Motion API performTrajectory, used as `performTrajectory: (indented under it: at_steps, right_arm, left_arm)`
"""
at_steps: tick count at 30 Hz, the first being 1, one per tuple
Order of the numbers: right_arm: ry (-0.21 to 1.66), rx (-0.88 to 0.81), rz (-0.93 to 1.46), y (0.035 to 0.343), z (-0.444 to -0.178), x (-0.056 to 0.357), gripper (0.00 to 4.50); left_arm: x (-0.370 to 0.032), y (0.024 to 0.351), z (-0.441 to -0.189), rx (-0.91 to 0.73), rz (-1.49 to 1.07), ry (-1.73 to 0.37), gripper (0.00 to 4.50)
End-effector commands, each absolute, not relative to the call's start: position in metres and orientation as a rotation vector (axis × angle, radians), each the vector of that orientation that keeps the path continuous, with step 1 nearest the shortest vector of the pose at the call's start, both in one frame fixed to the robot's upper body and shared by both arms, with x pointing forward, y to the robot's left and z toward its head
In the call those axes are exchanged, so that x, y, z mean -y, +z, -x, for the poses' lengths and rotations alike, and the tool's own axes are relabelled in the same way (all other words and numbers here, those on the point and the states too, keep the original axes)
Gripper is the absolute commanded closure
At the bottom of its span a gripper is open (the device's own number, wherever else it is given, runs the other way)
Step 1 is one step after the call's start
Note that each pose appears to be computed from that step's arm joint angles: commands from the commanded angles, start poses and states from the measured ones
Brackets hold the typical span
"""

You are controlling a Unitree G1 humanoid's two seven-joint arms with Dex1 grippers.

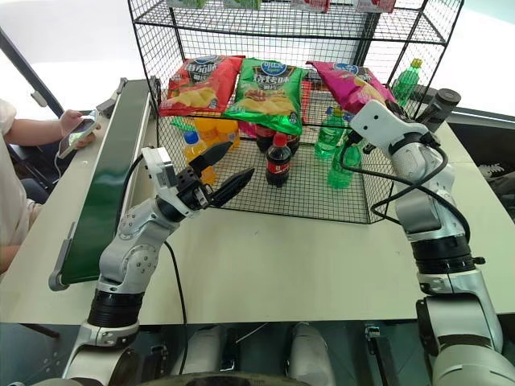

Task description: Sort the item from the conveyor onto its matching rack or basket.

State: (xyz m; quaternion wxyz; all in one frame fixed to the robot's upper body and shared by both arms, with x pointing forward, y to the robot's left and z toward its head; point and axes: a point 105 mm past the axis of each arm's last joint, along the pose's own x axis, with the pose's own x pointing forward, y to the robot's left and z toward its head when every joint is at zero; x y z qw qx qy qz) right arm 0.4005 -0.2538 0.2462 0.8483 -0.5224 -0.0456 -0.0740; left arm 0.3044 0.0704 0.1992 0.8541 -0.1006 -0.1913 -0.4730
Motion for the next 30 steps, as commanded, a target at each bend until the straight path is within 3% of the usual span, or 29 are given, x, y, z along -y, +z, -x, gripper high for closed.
performTrajectory:
  at_steps: [1,5,14,30]
  right_arm:
    - [-0.232,0.167,1.095,0.272,-0.399,0.256,4.44]
    - [-0.195,0.155,1.071,0.265,-0.401,0.251,4.44]
    - [-0.082,0.177,0.895,0.265,-0.400,0.235,0.10]
    - [0.114,0.292,0.791,0.269,-0.390,0.199,0.10]
  left_arm:
    - [-0.069,0.211,-0.298,0.454,0.199,-1.006,0.00]
    - [-0.069,0.210,-0.298,0.451,0.194,-1.004,0.00]
    - [-0.062,0.200,-0.294,0.416,0.162,-1.040,0.00]
    - [-0.061,0.196,-0.294,0.417,0.122,-1.041,0.00]
